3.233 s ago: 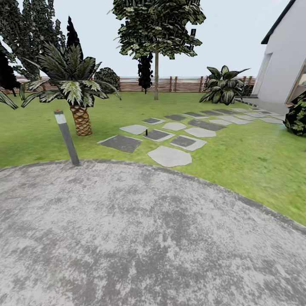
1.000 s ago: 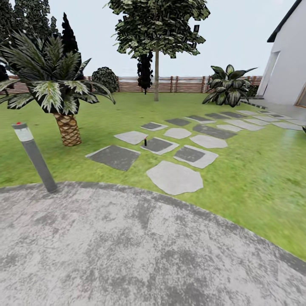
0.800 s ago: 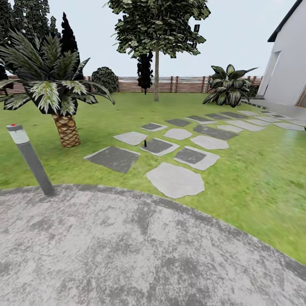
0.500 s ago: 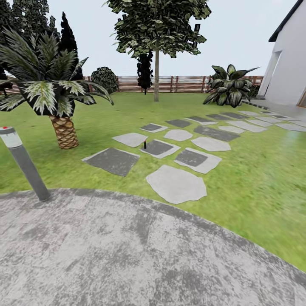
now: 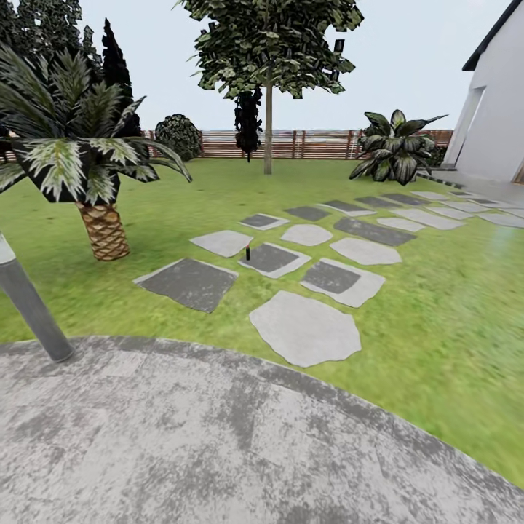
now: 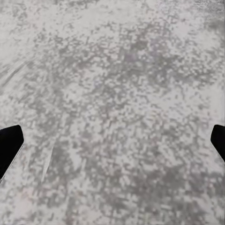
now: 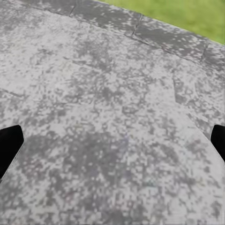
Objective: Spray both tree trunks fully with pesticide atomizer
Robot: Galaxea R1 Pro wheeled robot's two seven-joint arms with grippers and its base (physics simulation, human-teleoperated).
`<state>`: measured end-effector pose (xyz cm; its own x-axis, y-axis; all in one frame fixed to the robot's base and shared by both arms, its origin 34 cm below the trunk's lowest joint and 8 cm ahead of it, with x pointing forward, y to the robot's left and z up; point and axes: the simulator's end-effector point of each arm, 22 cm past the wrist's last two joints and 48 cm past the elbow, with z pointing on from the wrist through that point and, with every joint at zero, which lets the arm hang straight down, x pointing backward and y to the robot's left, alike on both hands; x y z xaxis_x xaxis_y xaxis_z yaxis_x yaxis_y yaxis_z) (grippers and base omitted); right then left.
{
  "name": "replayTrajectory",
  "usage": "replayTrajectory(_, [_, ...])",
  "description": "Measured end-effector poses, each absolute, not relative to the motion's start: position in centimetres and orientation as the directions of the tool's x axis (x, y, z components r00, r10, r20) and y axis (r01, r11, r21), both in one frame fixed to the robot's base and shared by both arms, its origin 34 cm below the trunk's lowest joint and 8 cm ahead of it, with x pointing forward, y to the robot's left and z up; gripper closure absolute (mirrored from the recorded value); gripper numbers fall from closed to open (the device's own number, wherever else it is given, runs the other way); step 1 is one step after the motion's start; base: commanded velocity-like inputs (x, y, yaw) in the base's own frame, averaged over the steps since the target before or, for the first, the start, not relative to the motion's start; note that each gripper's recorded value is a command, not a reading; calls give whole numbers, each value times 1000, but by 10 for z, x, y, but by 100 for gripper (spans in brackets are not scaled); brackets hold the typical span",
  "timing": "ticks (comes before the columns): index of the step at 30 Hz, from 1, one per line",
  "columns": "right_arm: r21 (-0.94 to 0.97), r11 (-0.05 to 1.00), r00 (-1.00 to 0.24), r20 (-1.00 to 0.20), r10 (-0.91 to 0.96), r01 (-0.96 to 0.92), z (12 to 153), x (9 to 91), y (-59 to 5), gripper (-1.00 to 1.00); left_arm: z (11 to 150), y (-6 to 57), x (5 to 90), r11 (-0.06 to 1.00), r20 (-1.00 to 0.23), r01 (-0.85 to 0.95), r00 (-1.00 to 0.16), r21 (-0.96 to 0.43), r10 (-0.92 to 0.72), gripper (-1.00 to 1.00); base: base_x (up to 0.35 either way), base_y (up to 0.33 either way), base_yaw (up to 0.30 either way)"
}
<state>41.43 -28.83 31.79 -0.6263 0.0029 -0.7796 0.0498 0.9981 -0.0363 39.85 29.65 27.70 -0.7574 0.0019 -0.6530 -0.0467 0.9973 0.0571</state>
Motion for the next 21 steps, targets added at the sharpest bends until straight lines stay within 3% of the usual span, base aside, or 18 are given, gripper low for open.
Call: replayTrajectory(21, [-38,998,-626,-780,3,52,318,414,-290,-100,277,296,399,997,-653,-46,-757,57,2,-100,339,0,0])
